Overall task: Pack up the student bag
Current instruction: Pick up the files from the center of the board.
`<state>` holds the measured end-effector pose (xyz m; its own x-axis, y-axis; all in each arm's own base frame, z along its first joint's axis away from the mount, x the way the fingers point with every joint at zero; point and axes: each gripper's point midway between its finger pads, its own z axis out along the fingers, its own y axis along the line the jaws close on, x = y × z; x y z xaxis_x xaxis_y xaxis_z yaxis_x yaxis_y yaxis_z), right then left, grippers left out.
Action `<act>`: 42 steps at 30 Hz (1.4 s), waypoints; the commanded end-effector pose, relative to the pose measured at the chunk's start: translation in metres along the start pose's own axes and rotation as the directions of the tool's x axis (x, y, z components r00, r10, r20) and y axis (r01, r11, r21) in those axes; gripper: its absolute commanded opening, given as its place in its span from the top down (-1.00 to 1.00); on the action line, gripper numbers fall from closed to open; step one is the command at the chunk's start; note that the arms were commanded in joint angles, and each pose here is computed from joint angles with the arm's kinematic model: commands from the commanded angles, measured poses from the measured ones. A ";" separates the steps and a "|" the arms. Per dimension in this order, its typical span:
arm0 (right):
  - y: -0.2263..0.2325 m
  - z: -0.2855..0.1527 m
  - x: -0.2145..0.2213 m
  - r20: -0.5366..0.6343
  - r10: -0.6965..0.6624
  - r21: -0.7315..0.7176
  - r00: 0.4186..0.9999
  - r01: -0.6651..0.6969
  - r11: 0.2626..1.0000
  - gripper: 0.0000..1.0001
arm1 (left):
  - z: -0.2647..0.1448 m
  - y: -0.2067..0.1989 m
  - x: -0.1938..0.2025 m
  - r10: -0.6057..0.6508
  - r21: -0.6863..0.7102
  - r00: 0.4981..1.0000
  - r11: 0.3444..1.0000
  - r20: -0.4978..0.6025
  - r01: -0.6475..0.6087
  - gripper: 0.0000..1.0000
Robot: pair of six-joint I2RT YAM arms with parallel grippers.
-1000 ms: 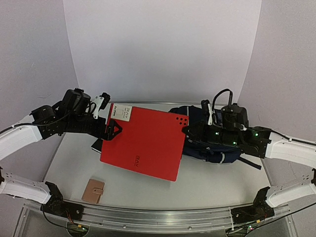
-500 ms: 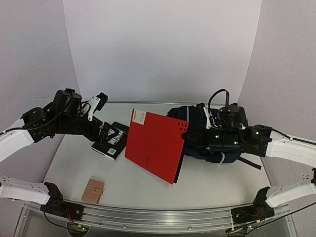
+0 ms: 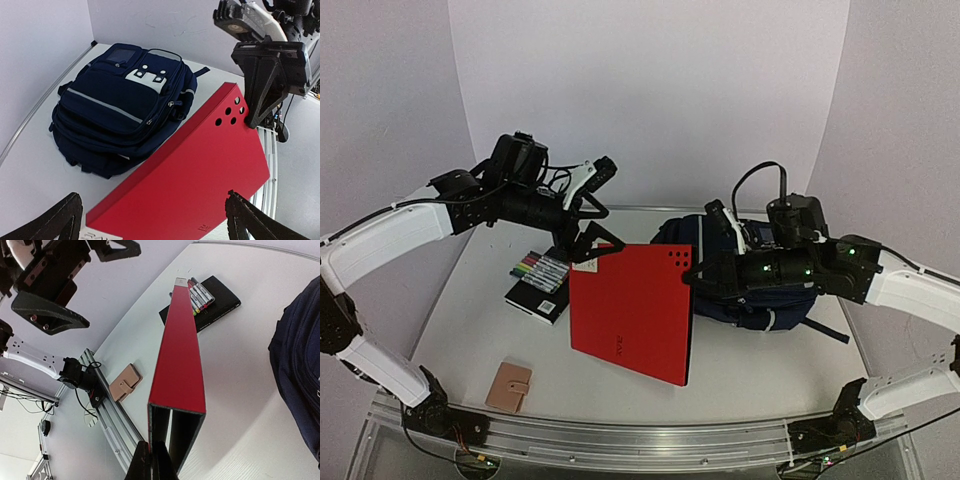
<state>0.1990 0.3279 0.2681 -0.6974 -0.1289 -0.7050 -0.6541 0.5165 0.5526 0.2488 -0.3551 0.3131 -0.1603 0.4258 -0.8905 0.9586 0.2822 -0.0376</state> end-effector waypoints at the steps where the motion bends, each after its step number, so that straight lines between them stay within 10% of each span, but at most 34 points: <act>1: 0.031 -0.010 -0.017 0.022 -0.075 -0.104 0.997 0.077 0.992 1.00 | -0.002 -0.025 -0.033 0.114 0.161 0.989 0.979 0.093 -0.128 -0.99; 18: 0.046 -0.013 -0.011 -0.022 -0.103 -0.186 0.994 0.097 0.978 1.00 | 0.040 -0.062 0.003 -0.038 0.489 0.998 0.870 -0.057 0.061 -0.86; 36: -0.014 0.001 -0.041 0.103 -0.072 0.156 0.992 0.055 0.986 1.00 | 0.043 -0.081 0.045 -0.194 0.560 0.937 0.760 -0.289 0.330 0.87; 40: -0.028 0.004 -0.051 0.141 -0.049 0.236 0.989 0.014 0.972 1.00 | 0.038 -0.082 0.043 -0.229 0.545 0.935 0.764 -0.271 0.345 0.99; 42: -0.033 0.000 -0.057 0.175 -0.030 0.265 0.984 -0.018 0.964 0.68 | 0.037 -0.076 0.041 -0.253 0.506 0.937 0.791 -0.243 0.345 1.00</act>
<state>0.2116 0.3296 0.2449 -0.6905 -0.2069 -0.6931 -0.6433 0.6137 0.4578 0.1927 -0.3978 0.2428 -0.4171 0.5721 -0.7062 0.8295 -0.0779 -0.5530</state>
